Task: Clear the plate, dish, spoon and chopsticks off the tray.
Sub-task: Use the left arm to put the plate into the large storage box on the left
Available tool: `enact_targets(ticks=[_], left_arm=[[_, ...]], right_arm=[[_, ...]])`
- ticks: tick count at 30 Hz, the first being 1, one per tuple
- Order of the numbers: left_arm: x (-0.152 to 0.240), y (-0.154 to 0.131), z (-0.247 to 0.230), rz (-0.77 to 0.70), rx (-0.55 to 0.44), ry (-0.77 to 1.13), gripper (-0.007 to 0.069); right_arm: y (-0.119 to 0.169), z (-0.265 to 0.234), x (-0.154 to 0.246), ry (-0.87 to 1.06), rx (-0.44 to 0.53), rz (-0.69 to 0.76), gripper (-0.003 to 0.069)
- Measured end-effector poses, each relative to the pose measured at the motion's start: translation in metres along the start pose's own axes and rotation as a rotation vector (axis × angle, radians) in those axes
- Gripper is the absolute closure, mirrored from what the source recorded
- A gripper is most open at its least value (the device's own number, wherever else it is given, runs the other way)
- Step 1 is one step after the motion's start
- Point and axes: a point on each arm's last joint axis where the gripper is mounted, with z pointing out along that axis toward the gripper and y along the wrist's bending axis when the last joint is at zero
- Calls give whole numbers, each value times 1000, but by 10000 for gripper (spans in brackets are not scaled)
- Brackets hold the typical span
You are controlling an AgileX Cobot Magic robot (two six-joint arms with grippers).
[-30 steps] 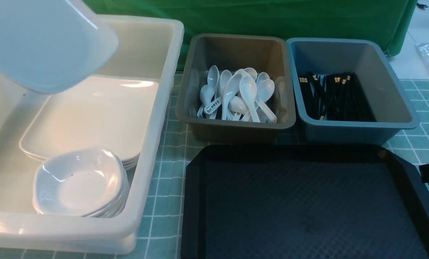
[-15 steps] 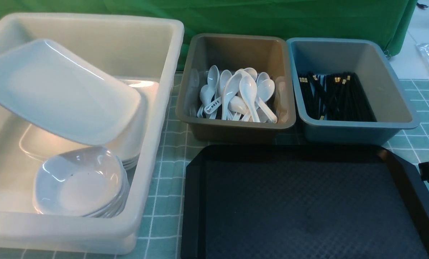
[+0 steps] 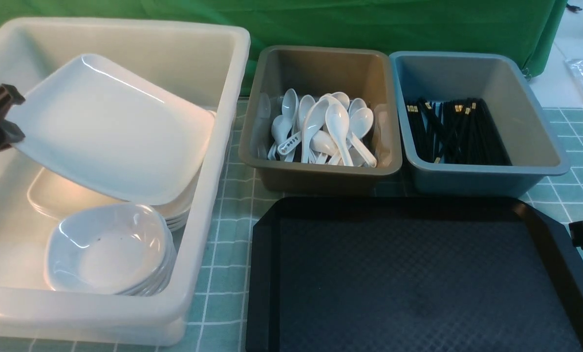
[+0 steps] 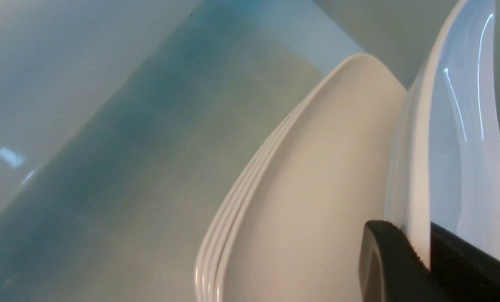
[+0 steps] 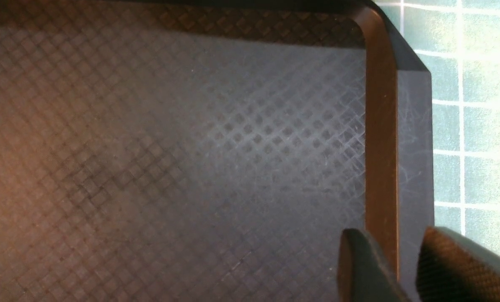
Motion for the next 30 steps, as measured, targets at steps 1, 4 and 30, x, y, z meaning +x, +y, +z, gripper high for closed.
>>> enact_targets(ticks=[1, 4, 30], left_arm=[[1, 1, 2, 6, -2, 14, 562], [7, 4, 8, 19, -6, 62, 509], [22, 8, -7, 251, -76, 262, 207]], right_arm=[[0, 0, 0, 0, 0, 0, 418], [0, 0, 0, 0, 0, 0, 418], [-1, 0, 8, 85, 7, -1, 418]])
